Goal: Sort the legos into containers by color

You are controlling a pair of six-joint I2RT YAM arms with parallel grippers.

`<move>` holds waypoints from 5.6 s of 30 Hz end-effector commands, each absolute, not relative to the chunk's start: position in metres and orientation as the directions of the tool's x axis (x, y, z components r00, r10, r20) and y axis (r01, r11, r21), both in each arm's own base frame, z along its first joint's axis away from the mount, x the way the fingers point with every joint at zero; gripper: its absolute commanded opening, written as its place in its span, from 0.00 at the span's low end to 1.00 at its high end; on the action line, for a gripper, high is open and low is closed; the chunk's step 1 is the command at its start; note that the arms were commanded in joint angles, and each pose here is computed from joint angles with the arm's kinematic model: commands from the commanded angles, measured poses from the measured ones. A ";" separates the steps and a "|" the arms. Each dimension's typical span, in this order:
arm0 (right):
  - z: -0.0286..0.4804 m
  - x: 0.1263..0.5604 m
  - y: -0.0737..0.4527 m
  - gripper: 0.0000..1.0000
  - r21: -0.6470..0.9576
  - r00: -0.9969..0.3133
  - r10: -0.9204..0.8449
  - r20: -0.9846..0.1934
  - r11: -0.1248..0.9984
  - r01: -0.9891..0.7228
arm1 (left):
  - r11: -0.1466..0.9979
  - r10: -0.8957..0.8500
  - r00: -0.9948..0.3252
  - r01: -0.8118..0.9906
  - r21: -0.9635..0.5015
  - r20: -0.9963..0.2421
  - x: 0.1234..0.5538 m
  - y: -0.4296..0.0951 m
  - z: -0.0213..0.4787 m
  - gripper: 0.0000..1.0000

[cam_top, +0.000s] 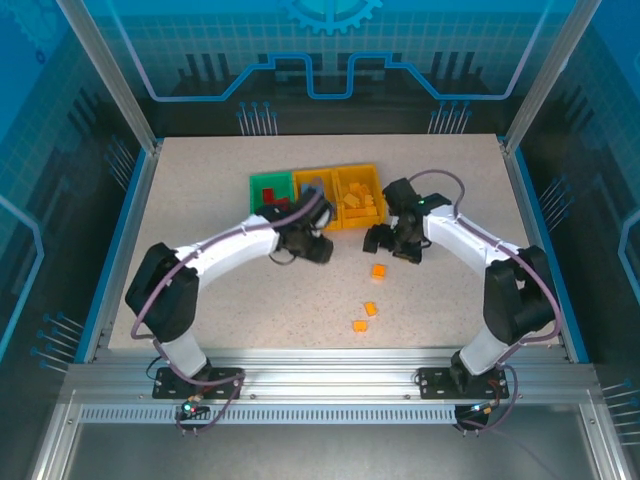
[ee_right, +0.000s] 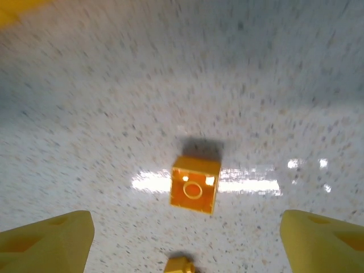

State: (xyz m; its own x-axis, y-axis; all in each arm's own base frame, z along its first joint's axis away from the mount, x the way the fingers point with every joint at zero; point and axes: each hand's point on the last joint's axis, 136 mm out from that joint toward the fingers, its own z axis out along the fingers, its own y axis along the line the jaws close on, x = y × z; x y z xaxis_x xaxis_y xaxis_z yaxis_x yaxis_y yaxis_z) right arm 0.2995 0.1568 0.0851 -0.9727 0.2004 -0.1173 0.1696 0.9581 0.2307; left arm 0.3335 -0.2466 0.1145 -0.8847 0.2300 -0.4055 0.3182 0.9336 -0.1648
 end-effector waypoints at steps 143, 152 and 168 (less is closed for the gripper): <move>0.090 0.296 0.113 0.82 0.222 -0.960 0.197 -0.198 0.963 0.152 | 0.642 0.637 -0.597 0.761 -0.093 -0.488 0.330 -0.332 0.107 0.30; 0.066 0.255 0.151 0.74 0.218 -0.979 0.020 -0.201 0.976 -0.025 | 0.799 0.392 -0.742 0.568 -0.199 -0.545 0.428 -0.341 0.141 0.30; 0.032 0.208 0.187 0.57 0.153 -0.967 -0.216 -0.135 0.960 -0.236 | 0.822 0.060 -0.849 0.340 -0.457 -0.525 0.496 -0.357 0.146 0.37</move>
